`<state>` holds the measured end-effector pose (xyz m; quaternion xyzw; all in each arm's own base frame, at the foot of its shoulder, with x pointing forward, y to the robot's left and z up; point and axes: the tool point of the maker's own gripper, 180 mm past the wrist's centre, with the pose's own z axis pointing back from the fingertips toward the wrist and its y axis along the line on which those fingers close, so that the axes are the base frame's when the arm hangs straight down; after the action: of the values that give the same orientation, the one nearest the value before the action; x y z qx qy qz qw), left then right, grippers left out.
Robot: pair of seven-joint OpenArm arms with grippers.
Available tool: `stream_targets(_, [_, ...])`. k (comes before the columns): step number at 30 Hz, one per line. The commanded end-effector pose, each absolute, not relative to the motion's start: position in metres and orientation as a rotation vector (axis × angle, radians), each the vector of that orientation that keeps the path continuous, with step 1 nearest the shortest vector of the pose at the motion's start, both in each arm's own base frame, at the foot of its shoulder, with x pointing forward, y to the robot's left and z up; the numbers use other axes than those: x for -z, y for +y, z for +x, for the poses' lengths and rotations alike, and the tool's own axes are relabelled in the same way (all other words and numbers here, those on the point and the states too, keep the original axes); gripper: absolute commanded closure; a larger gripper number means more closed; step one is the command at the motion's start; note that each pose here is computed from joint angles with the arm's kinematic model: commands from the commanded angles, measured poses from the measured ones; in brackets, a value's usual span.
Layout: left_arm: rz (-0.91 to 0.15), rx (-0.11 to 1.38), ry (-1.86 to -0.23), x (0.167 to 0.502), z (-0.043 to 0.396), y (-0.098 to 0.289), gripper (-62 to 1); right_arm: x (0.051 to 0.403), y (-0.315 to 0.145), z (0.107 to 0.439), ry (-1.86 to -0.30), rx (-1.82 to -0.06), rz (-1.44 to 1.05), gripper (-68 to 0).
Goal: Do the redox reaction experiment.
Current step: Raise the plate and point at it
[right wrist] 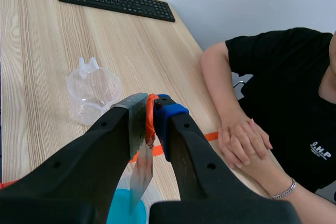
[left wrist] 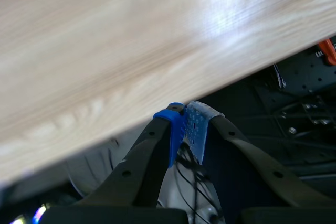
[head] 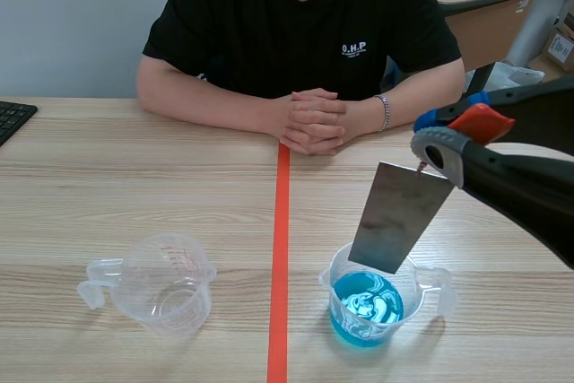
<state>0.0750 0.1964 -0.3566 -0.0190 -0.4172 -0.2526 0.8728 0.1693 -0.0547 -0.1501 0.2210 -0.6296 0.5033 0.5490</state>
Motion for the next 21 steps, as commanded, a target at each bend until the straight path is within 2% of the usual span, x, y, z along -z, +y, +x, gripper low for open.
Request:
stream_targets(1, [-0.066, 0.574, -0.928, 0.345, 0.085, 0.192, -4.9, 0.144, -0.052, 0.167, -1.506, -1.196, 0.552, -1.7])
stream_targets(7, [-0.121, 0.784, -1.036, 0.324, 0.121, 0.186, -4.9, 0.144, -0.052, 0.167, -1.506, -1.195, 0.552, -1.7])
stream_targets(13, [-0.234, 0.961, -1.100, 0.307, 0.153, 0.164, -4.9, 0.144, -0.052, 0.167, -1.506, -1.195, 0.551, -1.7])
stream_targets(21, [-0.340, 1.056, -1.276, 0.275, 0.187, 0.131, -4.9, 0.145, -0.053, 0.167, -1.503, -1.196, 0.549, -1.7])
